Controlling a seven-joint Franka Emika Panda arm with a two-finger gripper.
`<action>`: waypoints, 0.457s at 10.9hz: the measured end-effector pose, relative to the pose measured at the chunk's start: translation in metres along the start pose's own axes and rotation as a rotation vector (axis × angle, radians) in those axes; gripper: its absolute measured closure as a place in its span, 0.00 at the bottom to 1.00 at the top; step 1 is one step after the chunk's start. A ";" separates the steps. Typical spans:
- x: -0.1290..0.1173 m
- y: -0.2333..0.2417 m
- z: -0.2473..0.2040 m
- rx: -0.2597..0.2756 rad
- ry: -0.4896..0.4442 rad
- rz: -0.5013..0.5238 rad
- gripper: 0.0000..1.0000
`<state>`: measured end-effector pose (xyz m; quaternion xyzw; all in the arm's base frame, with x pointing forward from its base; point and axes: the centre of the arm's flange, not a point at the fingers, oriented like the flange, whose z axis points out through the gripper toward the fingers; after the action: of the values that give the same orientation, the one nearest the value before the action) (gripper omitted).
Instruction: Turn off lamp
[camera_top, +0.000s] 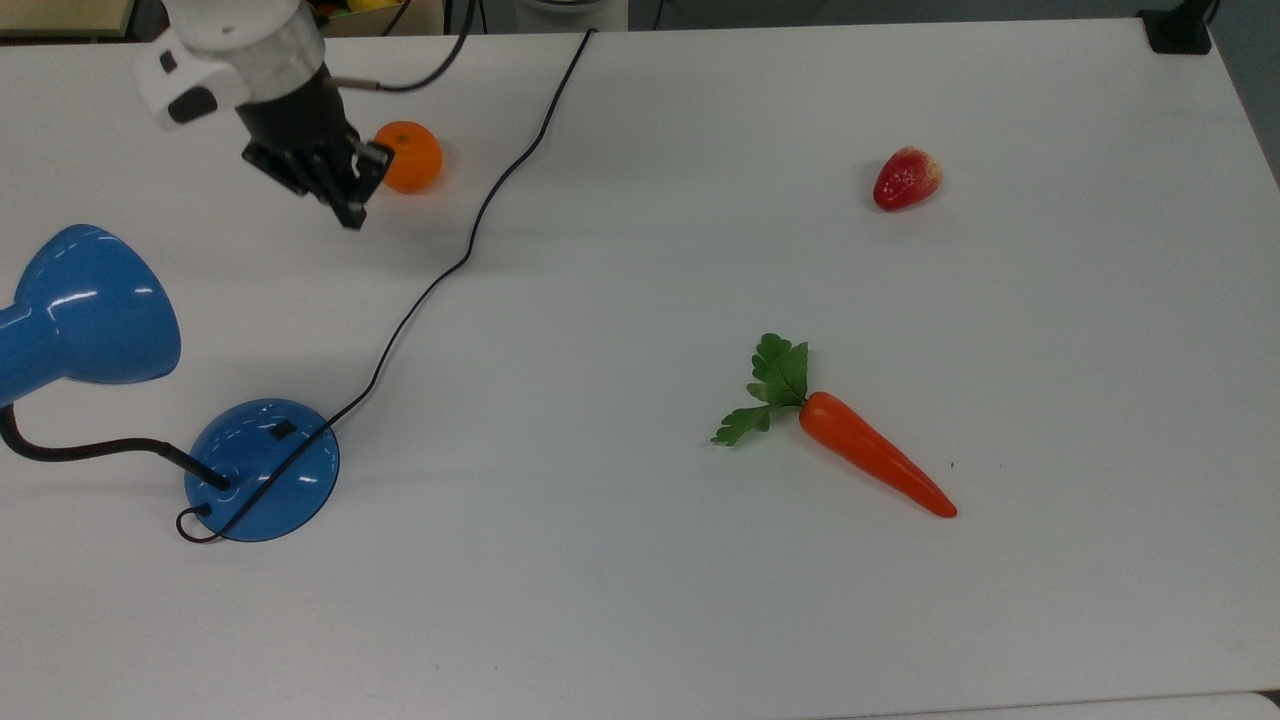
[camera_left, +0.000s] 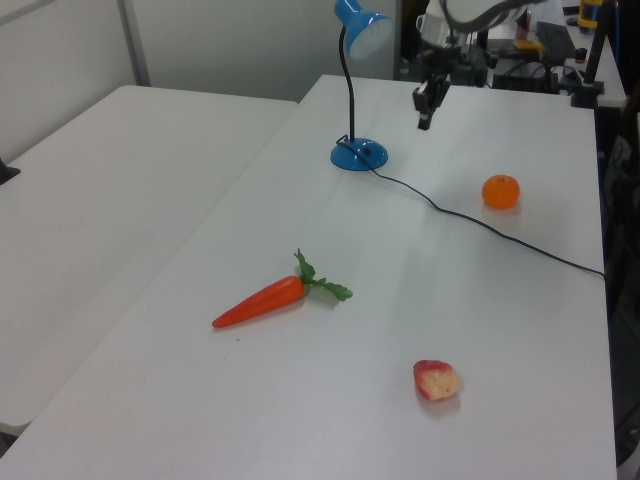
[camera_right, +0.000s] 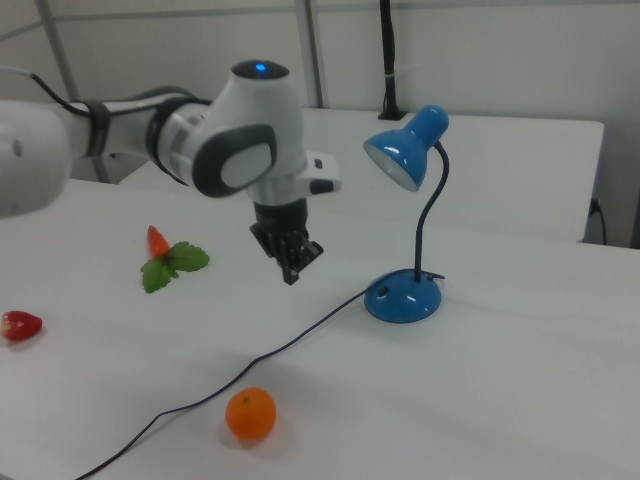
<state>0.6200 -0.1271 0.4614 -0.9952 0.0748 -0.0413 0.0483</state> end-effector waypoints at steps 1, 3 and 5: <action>-0.011 -0.004 -0.017 -0.028 -0.038 -0.031 0.86; -0.030 -0.018 -0.041 -0.093 -0.103 -0.086 0.56; -0.041 -0.024 -0.056 -0.107 -0.127 -0.099 0.27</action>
<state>0.5782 -0.1022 0.5169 -0.9994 0.0246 0.0236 -0.0026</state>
